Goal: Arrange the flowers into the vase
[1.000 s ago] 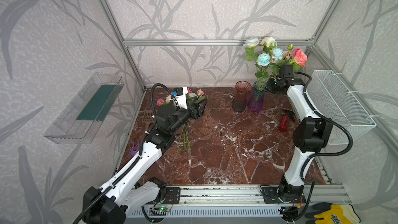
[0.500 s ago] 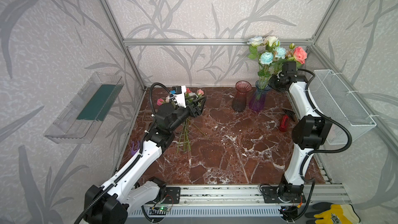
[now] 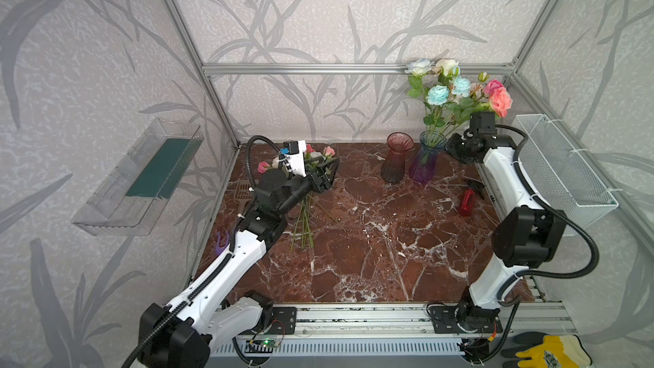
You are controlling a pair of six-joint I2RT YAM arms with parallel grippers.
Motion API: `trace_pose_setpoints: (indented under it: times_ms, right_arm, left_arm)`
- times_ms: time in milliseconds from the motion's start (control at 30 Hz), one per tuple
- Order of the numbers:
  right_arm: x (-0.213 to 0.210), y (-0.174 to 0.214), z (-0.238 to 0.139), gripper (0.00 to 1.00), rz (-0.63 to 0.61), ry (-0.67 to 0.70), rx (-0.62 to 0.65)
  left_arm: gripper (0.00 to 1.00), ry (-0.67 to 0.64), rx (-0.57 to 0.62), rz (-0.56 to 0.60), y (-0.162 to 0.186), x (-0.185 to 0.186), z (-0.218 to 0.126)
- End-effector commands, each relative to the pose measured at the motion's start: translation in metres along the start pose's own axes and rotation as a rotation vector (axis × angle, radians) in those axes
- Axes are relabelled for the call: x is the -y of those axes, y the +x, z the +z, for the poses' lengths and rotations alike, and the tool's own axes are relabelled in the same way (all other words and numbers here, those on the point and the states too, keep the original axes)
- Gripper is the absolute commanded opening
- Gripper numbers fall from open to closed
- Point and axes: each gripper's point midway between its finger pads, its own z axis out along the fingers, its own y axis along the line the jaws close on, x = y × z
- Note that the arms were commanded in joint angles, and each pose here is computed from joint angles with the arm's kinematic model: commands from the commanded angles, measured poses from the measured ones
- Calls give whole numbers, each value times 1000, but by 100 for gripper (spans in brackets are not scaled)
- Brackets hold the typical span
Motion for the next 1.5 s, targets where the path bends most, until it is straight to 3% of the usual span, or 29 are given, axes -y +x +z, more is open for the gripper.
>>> trace_pose_setpoints:
  times_ms: [0,300,767,1167,1467]
  right_arm:
    - [-6,4,-24,43,18,-63,40]
    - [-19,41,-60,41,85,-171,63]
    - [-31,82,-81,44,121,-250,58]
    - [-56,111,-65,47,93,-280,37]
    - [-90,80,-33,52,200,-191,137]
  left_arm:
    - [72,16,17,0,-5,3,1]
    - [72,20,19,-3,-6,4,0]
    - [72,42,26,-17,-9,9,-2]
    - [72,48,35,-13,-12,12,-4]
    - [72,45,45,-9,-15,12,-6]
